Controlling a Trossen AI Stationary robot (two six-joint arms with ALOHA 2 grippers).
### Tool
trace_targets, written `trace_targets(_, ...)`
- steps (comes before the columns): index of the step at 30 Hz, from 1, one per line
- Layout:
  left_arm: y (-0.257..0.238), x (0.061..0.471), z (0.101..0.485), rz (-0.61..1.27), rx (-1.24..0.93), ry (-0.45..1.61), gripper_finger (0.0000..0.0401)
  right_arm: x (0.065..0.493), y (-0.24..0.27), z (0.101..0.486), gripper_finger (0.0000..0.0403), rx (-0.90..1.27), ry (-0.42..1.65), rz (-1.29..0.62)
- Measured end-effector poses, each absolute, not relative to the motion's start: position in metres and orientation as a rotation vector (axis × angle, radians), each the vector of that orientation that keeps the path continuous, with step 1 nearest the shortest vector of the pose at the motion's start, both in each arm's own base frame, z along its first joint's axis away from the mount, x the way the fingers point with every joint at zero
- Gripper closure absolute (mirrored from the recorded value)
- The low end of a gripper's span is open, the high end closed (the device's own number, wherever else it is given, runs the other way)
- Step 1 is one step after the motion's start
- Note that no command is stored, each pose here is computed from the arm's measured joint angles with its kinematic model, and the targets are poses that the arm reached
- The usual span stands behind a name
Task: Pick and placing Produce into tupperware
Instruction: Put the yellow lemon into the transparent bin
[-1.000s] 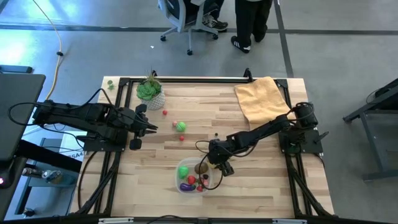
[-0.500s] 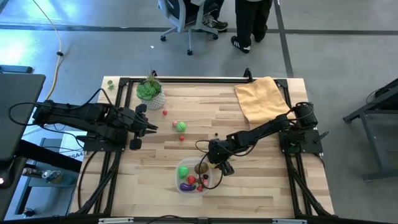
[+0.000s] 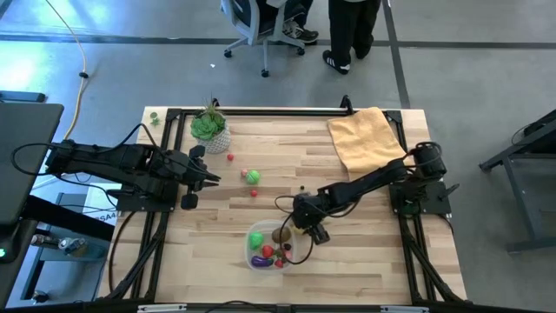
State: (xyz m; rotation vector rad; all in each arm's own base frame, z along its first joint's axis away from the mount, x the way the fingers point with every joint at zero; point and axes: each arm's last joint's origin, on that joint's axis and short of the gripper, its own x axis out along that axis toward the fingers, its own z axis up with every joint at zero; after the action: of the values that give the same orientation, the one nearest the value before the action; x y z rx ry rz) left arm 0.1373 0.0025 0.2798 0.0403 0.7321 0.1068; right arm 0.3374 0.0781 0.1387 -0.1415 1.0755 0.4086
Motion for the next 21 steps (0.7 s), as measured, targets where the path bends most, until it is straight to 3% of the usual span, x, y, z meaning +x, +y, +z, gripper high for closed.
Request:
trace_targets(8, 0.002, 0.137, 0.280, 0.107, 0.041, 0.732, 0.0361, 0.322, 0.073, 0.165, 0.0212, -0.140, 1.113, 0.344)
trace_targets(17, 0.002, 0.137, 0.280, 0.107, 0.040, 0.732, 0.0361, 0.322, 0.077, 0.206, 0.0212, -0.019, 0.958, 0.292)
trace_targets(21, 0.002, 0.137, 0.280, 0.107, 0.041, 0.732, 0.0361, 0.332, 0.088, 0.228, 0.0212, -0.068, 0.896, 0.287)
